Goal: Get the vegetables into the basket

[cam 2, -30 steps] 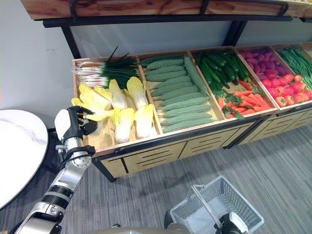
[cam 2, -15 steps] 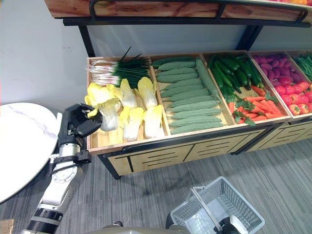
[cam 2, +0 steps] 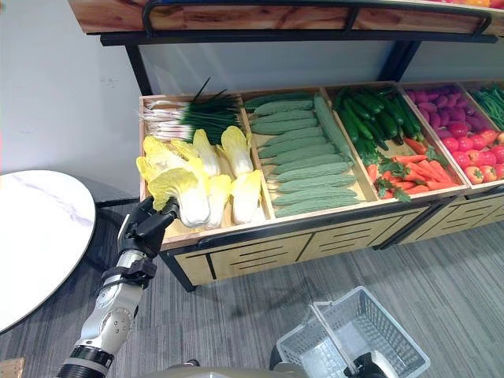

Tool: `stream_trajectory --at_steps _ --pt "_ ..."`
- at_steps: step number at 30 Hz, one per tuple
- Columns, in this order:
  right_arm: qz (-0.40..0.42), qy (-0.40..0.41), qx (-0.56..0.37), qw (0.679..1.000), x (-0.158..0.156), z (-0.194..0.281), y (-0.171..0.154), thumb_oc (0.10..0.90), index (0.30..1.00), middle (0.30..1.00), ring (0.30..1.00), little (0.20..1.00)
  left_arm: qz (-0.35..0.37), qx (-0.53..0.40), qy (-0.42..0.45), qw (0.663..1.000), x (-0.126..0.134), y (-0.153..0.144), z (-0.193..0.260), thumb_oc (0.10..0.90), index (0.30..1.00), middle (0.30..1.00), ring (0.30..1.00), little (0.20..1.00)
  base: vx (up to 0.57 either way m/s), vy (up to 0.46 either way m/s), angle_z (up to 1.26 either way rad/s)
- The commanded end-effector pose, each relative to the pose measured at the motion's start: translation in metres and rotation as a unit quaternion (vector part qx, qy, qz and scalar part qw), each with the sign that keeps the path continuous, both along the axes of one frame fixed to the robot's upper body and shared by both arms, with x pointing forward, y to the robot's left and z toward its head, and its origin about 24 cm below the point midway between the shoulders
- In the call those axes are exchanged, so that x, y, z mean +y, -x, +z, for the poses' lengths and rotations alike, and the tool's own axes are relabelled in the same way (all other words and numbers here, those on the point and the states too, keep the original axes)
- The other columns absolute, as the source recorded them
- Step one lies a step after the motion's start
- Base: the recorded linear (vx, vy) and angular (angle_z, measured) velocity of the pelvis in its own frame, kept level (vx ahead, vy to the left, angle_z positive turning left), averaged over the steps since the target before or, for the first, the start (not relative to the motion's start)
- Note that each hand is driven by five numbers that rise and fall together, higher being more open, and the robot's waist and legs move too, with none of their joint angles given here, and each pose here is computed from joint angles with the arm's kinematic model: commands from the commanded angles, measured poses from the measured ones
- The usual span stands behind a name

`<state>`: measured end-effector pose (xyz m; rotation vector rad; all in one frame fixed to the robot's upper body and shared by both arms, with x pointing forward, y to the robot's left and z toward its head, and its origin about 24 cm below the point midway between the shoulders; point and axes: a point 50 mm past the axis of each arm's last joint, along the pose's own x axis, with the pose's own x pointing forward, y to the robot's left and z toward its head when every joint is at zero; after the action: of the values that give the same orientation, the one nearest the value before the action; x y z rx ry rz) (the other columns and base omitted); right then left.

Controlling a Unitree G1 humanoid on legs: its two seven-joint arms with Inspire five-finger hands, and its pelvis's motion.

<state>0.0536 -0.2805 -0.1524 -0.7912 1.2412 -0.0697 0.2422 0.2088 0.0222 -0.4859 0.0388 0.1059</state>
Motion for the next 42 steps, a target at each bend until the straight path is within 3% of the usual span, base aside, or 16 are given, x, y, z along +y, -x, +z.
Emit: stream_trajectory --at_steps 1,15,23,42 --pt "0.002 0.015 0.004 1.0 -0.011 0.004 -0.004 0.4 0.3 0.3 0.3 0.3 -0.051 -0.19 0.012 0.98 -0.015 -0.022 0.072 0.4 0.3 0.3 0.3 0.3 0.0 0.0 0.0" --pt "-0.017 0.009 -0.012 1.0 -0.013 0.005 -0.009 0.4 0.3 0.3 0.3 0.3 -0.136 -0.234 0.004 0.963 -0.031 -0.021 0.091 0.4 0.3 0.3 0.3 0.3 -0.03 0.084 -0.08" --pt "-0.004 0.007 -0.033 0.999 -0.008 0.007 -0.029 0.4 0.3 0.3 0.3 0.3 -0.125 -0.244 -0.004 0.962 -0.027 -0.025 0.097 0.4 0.3 0.3 0.3 0.3 -0.09 0.081 -0.43" --pt "-0.032 0.031 -0.019 0.999 -0.027 0.011 -0.01 0.4 0.3 0.3 0.3 0.3 -0.115 -0.257 0.003 0.96 -0.023 -0.025 0.104 0.4 0.3 0.3 0.3 0.3 0.01 -0.101 -0.25"
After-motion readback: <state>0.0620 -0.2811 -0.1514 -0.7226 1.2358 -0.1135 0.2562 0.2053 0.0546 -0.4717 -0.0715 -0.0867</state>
